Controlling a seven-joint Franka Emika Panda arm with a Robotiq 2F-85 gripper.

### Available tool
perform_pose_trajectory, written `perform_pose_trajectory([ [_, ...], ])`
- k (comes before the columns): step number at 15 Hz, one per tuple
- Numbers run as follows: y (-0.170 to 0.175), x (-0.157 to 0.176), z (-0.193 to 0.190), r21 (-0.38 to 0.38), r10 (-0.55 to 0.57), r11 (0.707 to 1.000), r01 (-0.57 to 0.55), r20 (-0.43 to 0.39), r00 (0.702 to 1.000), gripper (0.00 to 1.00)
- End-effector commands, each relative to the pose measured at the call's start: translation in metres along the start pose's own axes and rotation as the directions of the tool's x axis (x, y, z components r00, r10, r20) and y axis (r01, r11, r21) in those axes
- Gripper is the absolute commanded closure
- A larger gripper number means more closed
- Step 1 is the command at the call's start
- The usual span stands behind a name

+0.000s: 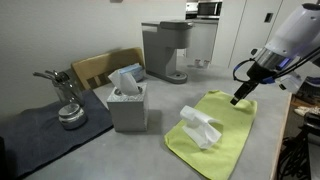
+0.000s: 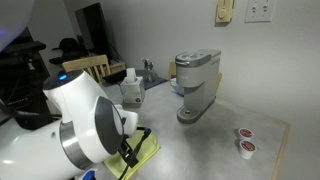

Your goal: Pick up the wipe from the box and wrap it in the towel on the table

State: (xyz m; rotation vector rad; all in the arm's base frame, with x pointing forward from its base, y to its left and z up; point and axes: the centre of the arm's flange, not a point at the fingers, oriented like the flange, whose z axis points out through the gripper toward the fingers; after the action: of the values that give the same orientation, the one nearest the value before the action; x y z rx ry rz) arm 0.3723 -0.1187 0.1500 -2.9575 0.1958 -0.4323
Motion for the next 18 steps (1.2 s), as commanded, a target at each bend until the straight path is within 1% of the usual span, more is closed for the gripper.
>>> perform_pose_trajectory([
  [1,0.033,0.009,0.009,0.153,-0.040,0.988,0.029,0.068,0.997,0.00],
  [2,0.031,0.005,0.014,0.182,-0.048,0.983,0.033,0.075,0.996,0.00],
  [4,0.033,0.005,0.005,0.190,-0.069,0.980,0.060,0.044,0.997,0.00],
  [5,0.000,-0.015,0.012,0.148,-0.068,0.987,0.066,0.003,0.998,0.00],
  [10,0.006,-0.016,0.011,0.162,-0.070,0.984,0.070,-0.005,0.998,0.00],
  [14,0.005,-0.007,-0.008,0.109,-0.114,0.987,0.117,-0.034,0.993,0.00],
  [18,0.013,0.006,-0.020,0.067,-0.125,0.989,0.129,-0.055,0.991,0.00],
])
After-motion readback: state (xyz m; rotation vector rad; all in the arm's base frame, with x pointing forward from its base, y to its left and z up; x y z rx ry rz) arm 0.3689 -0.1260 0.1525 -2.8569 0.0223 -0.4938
